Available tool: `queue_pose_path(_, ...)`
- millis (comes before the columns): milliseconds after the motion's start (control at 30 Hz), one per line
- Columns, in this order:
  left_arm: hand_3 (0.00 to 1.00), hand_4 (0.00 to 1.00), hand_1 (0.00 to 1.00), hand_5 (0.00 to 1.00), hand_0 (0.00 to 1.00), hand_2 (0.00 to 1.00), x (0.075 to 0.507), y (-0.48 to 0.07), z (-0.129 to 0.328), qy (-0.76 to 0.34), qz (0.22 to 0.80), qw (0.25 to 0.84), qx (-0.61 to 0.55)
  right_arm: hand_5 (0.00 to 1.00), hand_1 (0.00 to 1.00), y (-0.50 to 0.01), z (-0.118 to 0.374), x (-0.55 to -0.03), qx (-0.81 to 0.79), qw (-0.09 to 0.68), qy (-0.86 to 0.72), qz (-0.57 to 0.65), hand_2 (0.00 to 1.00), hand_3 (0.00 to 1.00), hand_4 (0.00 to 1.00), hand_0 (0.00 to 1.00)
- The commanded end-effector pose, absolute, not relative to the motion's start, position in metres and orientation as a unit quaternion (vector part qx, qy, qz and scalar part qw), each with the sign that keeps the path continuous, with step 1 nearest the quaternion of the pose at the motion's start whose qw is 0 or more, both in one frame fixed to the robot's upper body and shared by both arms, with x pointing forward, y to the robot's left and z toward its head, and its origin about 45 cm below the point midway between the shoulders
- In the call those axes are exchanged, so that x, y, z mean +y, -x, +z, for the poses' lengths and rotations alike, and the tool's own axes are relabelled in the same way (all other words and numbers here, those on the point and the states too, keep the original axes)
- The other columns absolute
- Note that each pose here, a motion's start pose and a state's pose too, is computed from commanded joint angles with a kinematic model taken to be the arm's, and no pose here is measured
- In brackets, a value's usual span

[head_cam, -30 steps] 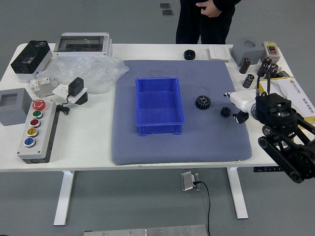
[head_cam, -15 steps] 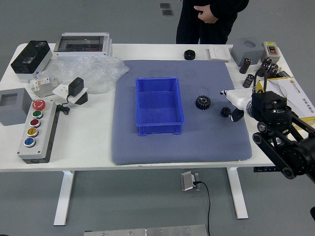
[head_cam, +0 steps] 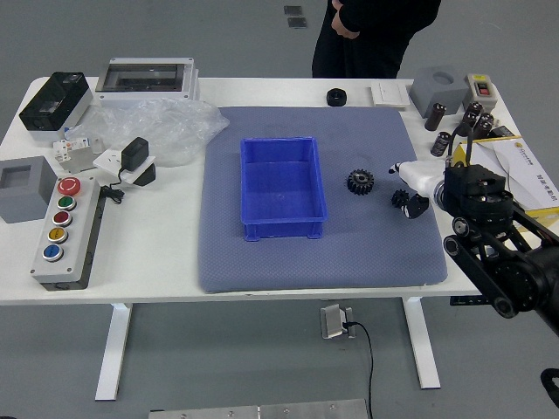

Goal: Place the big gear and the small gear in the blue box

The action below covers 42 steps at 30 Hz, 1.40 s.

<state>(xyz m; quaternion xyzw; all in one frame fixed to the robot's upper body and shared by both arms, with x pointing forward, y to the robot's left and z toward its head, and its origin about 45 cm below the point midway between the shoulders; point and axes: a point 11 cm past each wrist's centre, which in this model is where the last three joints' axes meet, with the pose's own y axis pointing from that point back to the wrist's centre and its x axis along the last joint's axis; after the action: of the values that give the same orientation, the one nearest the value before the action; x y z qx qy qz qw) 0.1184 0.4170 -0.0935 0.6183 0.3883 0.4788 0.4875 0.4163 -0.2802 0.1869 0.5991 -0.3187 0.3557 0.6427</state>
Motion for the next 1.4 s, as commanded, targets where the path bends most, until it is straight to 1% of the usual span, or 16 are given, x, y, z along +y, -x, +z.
queue_pose_path(700,0.753,0.65,0.795,0.36,0.83,0.788,0.413,-0.119,-0.095,-0.616,0.477,0.491,0.389,0.072,0.746,-0.414,0.172,-0.286,-0.344,0.631,-0.605,0.342,0.83,0.884,0.597,0.802)
queue_pose_path(733,0.752,0.65,0.794,0.36,0.83,0.788,0.413,-0.119,-0.095,-0.616,0.477,0.491,0.389,0.074,0.732,-0.414,0.172,-0.286,-0.345,0.631,-0.605,0.341,0.805,0.844,0.596,0.779)
queue_pose_path(900,0.752,0.65,0.794,0.36,0.83,0.788,0.412,-0.12,-0.095,-0.615,0.478,0.492,0.39,0.074,0.732,-0.415,0.171,-0.287,-0.354,0.627,-0.605,0.341,0.805,0.844,0.596,0.779)
queue_pose_path(933,0.752,0.65,0.794,0.36,0.83,0.788,0.412,-0.12,-0.095,-0.615,0.478,0.492,0.39,0.077,0.69,-0.415,0.17,-0.287,-0.355,0.626,-0.605,0.341,0.768,0.793,0.594,0.743)
queue_pose_path(1100,0.752,0.65,0.794,0.36,0.83,0.788,0.411,-0.121,-0.095,-0.614,0.478,0.492,0.39,0.077,0.69,-0.414,0.168,-0.286,-0.359,0.623,-0.606,0.34,0.768,0.793,0.594,0.743)
queue_pose_path(1133,0.752,0.65,0.794,0.36,0.83,0.788,0.411,-0.121,-0.095,-0.614,0.478,0.493,0.39,0.078,0.677,-0.414,0.168,-0.286,-0.359,0.623,-0.607,0.339,0.739,0.754,0.591,0.718)
queue_pose_path(1333,0.752,0.65,0.794,0.36,0.83,0.788,0.411,-0.121,-0.095,-0.615,0.477,0.492,0.389,0.078,0.677,-0.413,0.165,-0.286,-0.359,0.623,-0.608,0.337,0.739,0.754,0.591,0.718)
queue_pose_path(1367,0.751,0.649,0.794,0.36,0.829,0.787,0.411,-0.12,-0.095,-0.615,0.477,0.492,0.39,0.084,0.659,-0.413,0.164,-0.286,-0.359,0.623,-0.608,0.336,0.712,0.717,0.586,0.687)
queue_pose_path(1400,0.751,0.649,0.794,0.36,0.829,0.787,0.411,-0.12,-0.095,-0.615,0.477,0.492,0.39,0.084,0.659,-0.412,0.163,-0.286,-0.359,0.623,-0.609,0.335,0.712,0.717,0.586,0.687)
